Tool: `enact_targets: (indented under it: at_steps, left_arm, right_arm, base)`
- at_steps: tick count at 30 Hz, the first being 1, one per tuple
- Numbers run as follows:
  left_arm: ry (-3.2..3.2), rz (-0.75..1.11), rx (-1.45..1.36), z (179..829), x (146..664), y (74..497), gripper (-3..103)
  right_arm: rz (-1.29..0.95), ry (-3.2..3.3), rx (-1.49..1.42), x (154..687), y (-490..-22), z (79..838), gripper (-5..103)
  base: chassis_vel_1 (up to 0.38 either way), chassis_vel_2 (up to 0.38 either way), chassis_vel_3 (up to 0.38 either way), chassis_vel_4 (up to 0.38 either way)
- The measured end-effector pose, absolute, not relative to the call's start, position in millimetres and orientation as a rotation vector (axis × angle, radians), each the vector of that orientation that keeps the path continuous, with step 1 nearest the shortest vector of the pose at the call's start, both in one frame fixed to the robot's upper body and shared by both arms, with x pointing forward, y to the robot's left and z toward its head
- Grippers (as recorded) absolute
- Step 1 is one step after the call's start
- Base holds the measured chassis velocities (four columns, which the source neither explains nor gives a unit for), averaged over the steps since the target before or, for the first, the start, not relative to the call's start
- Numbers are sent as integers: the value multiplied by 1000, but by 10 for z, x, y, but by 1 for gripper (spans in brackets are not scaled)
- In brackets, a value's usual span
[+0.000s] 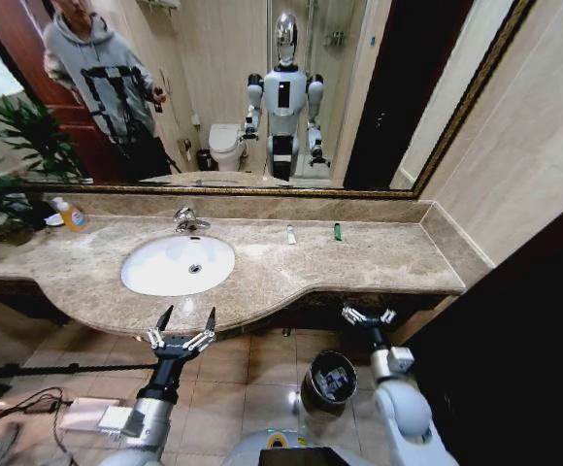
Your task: Pick up the trash from the sink and place it in the trash bin.
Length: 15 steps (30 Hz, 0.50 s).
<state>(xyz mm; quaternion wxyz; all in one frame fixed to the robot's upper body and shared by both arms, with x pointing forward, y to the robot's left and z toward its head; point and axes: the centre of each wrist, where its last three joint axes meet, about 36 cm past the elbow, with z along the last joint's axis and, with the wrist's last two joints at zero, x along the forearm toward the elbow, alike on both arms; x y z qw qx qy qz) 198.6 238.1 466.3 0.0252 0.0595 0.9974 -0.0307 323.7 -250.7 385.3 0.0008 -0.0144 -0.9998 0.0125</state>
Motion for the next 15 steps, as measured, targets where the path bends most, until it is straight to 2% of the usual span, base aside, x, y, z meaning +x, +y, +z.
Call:
enact_targets:
  at_steps: [7,15]
  left_arm:
    - [3084,-95,184,4663,1986,2381,100]
    - [3084,-95,184,4663,1986,2381,100]
  right_arm:
    - [63,-3142,64,3601,-2471,3902,100]
    - [18,-3131,260,4178,-2096,4065,100]
  base:
    - [0,0,0,0]
    - [0,0,0,0]
